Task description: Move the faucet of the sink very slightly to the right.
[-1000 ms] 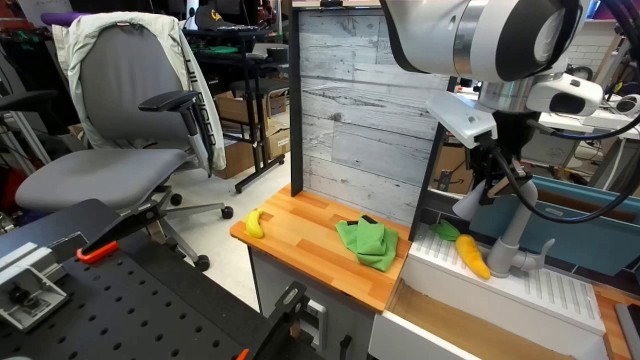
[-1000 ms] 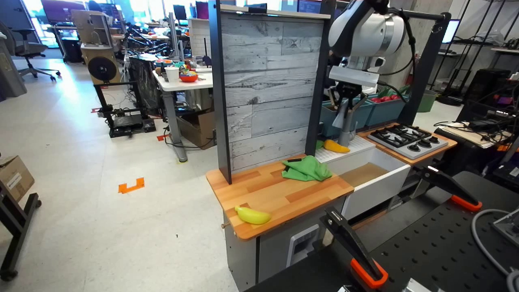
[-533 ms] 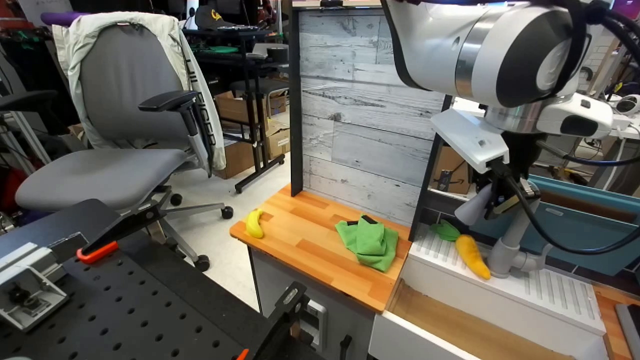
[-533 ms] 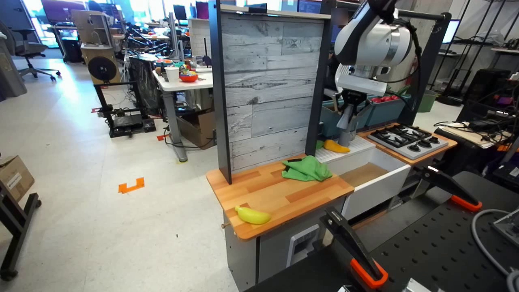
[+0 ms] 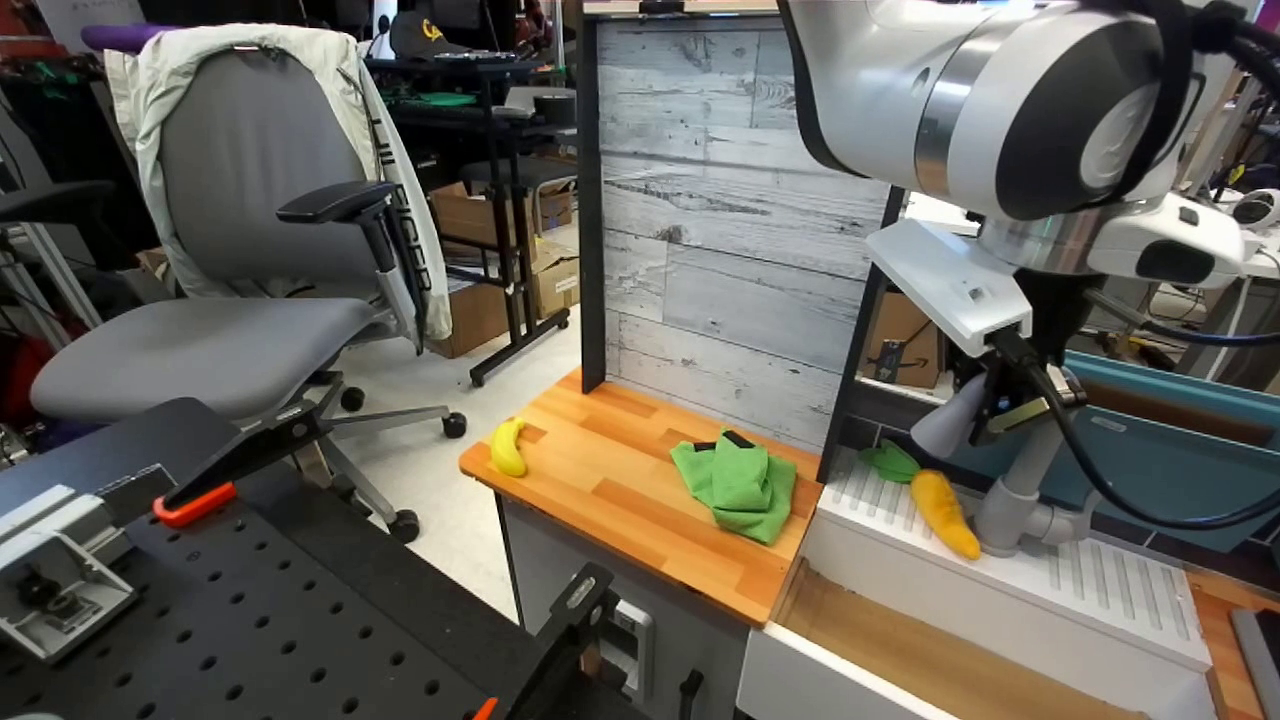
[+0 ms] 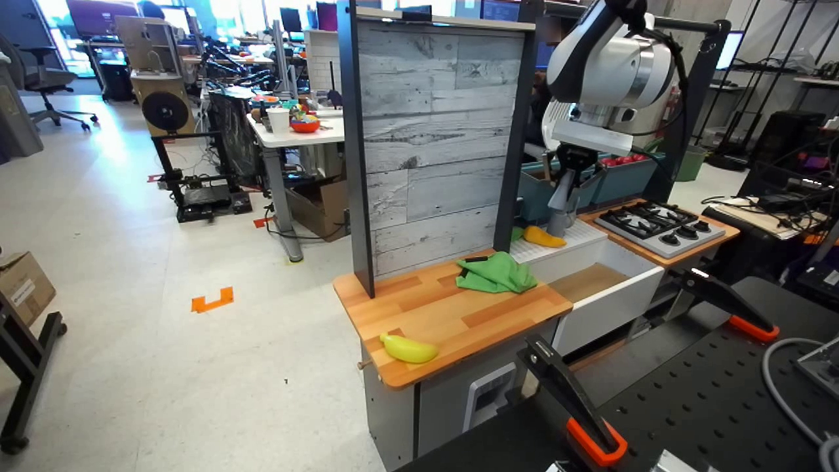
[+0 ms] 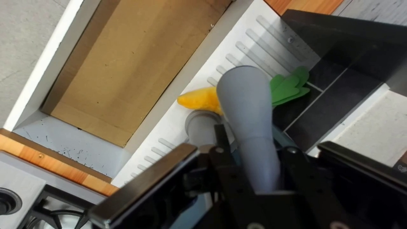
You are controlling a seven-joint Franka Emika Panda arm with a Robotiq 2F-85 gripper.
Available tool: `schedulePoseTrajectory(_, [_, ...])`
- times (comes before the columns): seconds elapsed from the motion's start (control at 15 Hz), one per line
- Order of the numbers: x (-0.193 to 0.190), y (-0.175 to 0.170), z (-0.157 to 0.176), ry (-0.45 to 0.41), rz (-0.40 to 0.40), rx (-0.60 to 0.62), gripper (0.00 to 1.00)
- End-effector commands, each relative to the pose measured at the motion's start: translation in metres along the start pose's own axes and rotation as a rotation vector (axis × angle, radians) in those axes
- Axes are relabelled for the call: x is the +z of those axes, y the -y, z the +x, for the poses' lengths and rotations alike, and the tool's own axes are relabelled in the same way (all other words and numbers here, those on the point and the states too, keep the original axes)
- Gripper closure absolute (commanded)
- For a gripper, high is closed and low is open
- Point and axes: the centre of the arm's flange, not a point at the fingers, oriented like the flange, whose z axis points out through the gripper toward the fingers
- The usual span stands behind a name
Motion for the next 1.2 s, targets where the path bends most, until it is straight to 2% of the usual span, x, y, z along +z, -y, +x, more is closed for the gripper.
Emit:
schedulePoseTrajectory(0.0, [0.008, -0.031, -0.016, 0.024, 0.012, -0.003, 0.93])
schedulePoseTrajectory(0.8, [0.011, -0.076, 0.000, 0.091, 0.117, 0.011, 0.93])
schedulePoseTrajectory(0.87, [0.010, -0.075, -0.001, 0.098, 0.120, 0.012, 0.48])
schedulePoseTrajectory(0.93, [0.009, -0.074, -0.003, 0.099, 0.119, 0.013, 0.45])
schedulePoseTrajectory(1.13, [0.006, -0.069, -0.007, 0.091, 0.099, 0.015, 0.25])
